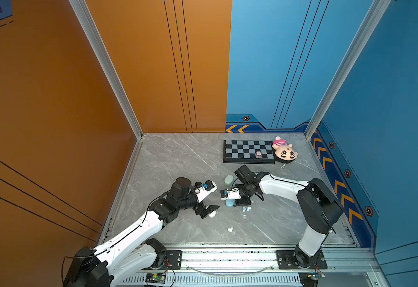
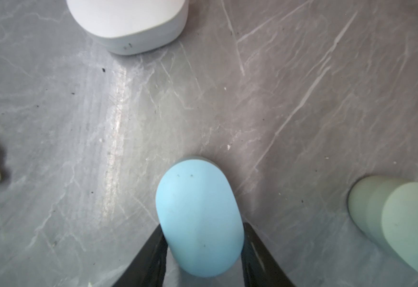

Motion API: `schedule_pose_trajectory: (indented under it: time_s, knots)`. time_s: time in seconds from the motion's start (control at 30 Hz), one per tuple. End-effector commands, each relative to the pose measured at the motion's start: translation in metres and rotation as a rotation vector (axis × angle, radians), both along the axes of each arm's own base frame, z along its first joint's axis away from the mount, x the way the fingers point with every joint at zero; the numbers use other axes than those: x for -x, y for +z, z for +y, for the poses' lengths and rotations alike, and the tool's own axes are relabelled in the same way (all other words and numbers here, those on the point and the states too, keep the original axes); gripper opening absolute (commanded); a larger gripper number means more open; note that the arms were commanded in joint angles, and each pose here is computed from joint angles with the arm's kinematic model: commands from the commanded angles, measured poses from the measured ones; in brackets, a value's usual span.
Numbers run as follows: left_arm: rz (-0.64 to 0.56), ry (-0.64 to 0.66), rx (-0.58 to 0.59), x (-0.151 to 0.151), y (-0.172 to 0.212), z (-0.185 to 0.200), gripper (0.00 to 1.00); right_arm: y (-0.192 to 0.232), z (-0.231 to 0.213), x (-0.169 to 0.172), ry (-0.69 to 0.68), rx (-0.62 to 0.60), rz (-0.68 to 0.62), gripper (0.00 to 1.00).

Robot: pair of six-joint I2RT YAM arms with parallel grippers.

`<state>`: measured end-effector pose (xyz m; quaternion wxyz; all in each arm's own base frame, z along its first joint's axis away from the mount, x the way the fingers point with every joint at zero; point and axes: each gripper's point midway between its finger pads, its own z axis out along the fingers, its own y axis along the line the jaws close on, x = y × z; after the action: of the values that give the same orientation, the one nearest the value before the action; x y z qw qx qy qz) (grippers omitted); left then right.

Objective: Insert the wireless bluetooth earbuds into the charging case

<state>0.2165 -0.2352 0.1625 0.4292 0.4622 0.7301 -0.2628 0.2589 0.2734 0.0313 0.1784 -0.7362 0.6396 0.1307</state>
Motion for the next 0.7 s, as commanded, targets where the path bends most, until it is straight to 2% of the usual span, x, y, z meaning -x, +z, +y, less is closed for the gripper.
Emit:
schedule_pose_trajectory:
  time_s: [0.0,0.13,0.47,0.67]
  knots:
    - [-0.012,-0.003,-0.012,0.002,-0.003,0.001,0.96,-0.002,0.002,-0.001,0.011,0.027,0.001,0.47]
    - [-0.012,0.001,-0.014,0.003,-0.003,0.002,0.96,-0.002,0.006,-0.003,0.013,0.026,-0.002,0.45]
    - [-0.018,0.009,-0.011,0.002,-0.001,0.004,0.96,0.002,0.008,-0.003,0.003,0.018,-0.007,0.26]
    - [-0.023,0.021,-0.012,0.001,-0.001,0.006,0.96,0.010,0.010,-0.010,-0.046,-0.014,-0.010,0.21]
